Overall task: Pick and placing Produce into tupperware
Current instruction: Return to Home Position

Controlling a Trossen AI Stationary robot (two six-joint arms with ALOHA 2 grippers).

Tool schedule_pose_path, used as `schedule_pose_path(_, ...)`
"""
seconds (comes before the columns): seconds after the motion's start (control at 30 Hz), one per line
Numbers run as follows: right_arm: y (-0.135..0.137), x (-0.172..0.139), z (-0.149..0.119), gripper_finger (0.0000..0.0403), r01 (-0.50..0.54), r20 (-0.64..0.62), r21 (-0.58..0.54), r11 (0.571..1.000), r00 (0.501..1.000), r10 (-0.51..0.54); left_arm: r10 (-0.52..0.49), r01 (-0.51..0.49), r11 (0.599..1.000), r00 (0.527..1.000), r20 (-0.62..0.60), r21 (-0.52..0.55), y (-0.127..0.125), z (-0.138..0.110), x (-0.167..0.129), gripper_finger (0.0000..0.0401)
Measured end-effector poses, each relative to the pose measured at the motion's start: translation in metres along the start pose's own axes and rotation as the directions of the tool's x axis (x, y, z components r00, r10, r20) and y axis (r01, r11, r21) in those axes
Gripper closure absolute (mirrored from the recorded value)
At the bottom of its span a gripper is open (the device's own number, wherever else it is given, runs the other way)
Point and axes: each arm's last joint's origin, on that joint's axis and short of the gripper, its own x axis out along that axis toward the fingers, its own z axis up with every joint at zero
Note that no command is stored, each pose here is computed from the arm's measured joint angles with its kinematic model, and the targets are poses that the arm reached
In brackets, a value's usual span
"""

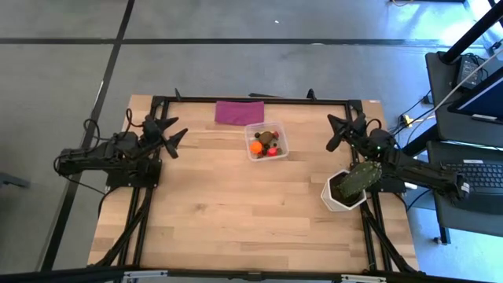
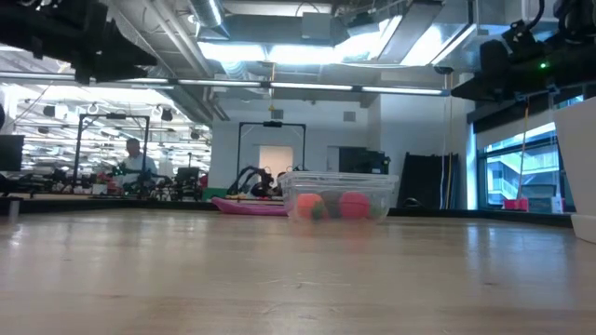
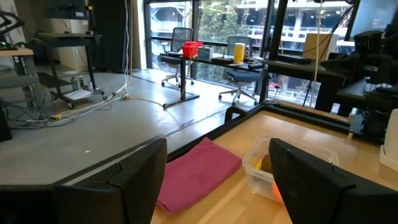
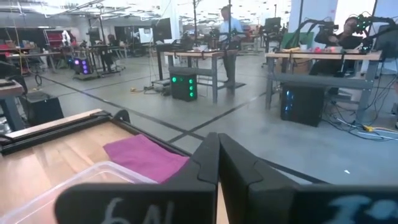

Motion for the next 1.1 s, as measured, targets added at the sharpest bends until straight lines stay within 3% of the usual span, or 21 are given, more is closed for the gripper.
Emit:
schedule_pose_path(0.47,-0.002,-0.003,-0.002,0.0394,0.012,-0.018,0.017,1.000,1.000,-0.011,-0.004,0.002,0.998,1.000,-0.026,-0.064,-0.001,-0.032,0.005,0.0127)
schedule_pose_path(0.73,-0.002,-0.003,-0.002,0.0394,0.007,-0.020,0.039,0.999,1.000,-0.006,-0.063,0.062,0.996,0.998,0.002,-0.069,-0.008,-0.055,0.014,0.0127)
schedule_pose_path(1.1,-0.001,-0.003,-0.003,0.0394,-0.016,-0.025,0.064,0.998,1.000,0.017,-0.017,0.017,1.000,1.000,0.019,-0.007,-0.007,-0.055,0.014,0.0127)
